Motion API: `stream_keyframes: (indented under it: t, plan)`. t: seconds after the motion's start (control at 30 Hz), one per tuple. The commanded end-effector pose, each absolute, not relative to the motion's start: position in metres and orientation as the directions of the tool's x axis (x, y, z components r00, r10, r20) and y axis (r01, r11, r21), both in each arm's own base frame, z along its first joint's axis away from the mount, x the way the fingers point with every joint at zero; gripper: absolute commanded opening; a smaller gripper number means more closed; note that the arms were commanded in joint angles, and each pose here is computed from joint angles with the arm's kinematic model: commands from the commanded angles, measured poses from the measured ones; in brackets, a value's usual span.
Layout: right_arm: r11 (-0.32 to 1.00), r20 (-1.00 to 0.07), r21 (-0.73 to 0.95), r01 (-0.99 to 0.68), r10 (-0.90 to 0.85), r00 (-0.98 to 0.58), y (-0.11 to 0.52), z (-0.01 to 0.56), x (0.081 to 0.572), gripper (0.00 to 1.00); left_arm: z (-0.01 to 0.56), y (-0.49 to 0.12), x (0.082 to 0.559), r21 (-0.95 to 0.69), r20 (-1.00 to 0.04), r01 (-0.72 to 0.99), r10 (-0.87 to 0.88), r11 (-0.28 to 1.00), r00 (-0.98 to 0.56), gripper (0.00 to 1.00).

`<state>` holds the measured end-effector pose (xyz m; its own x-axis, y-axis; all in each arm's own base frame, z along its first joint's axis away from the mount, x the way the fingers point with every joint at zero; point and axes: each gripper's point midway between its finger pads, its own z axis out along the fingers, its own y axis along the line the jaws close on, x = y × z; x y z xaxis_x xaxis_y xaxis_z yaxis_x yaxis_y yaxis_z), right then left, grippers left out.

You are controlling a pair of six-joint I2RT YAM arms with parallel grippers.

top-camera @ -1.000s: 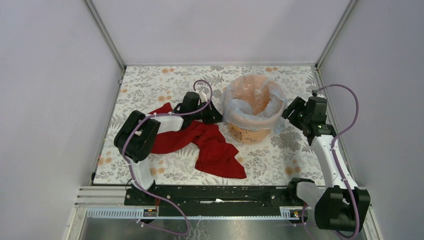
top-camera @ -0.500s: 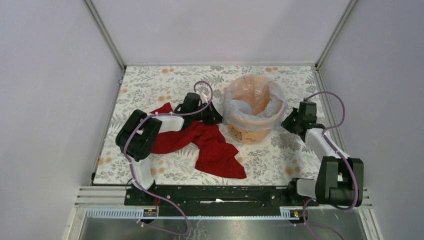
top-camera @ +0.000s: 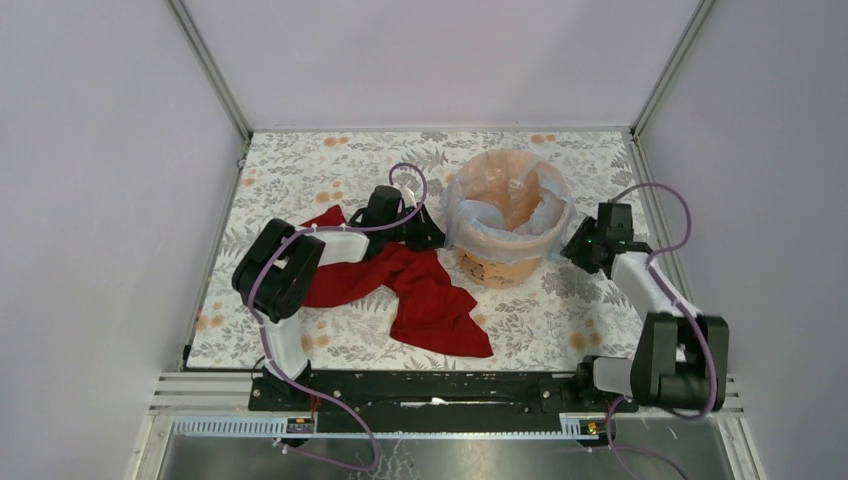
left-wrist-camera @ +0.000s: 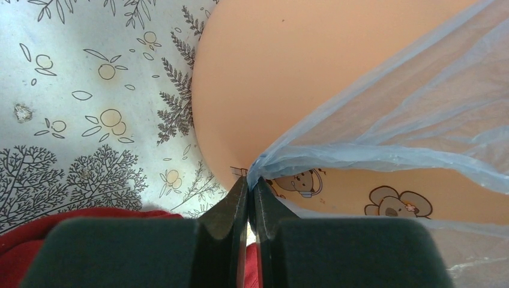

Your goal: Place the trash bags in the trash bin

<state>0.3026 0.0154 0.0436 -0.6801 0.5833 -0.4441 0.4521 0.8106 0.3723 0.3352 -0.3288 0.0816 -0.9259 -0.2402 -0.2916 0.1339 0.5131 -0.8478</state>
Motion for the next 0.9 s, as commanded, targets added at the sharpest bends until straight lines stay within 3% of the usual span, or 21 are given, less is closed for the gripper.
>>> stream_keyframes:
  t: [0.0,0.07,0.17,0.27,0.6,0.73,0.87]
  plan:
    - [0.827,-0.634,0.254,0.501,0.534,-0.56,-0.027,0.116,0.303,0.52,0.102,-0.336,0.346,-0.848,-0.355,0.208,-0.232,0.487,-0.906,0.1]
    - [0.818,-0.672,0.263,0.511,0.535,-0.512,-0.037,0.13,0.299,0.63,0.101,-0.337,0.346,-0.85,-0.352,0.206,-0.232,0.485,-0.907,0.1]
    - [0.821,-0.691,0.384,0.422,0.559,-0.458,-0.03,0.143,0.303,0.72,0.101,-0.338,0.346,-0.854,-0.344,0.202,-0.229,0.479,-0.911,0.1]
    - [0.825,-0.705,0.508,0.249,0.564,-0.431,-0.007,0.159,0.312,0.74,0.102,-0.338,0.346,-0.853,-0.349,0.208,-0.227,0.479,-0.909,0.1]
    - [0.744,-0.584,0.661,0.1,0.593,-0.555,0.034,0.122,0.333,0.71,0.106,-0.34,0.349,-0.855,-0.352,0.21,-0.234,0.474,-0.906,0.1]
    - [0.729,-0.561,0.675,0.113,0.606,-0.564,0.034,0.105,0.34,0.55,0.105,-0.34,0.349,-0.856,-0.349,0.207,-0.234,0.474,-0.907,0.1]
    - [0.729,-0.526,0.658,0.186,0.622,-0.58,0.027,0.077,0.341,0.29,0.1,-0.34,0.349,-0.852,-0.345,0.199,-0.234,0.484,-0.909,0.09]
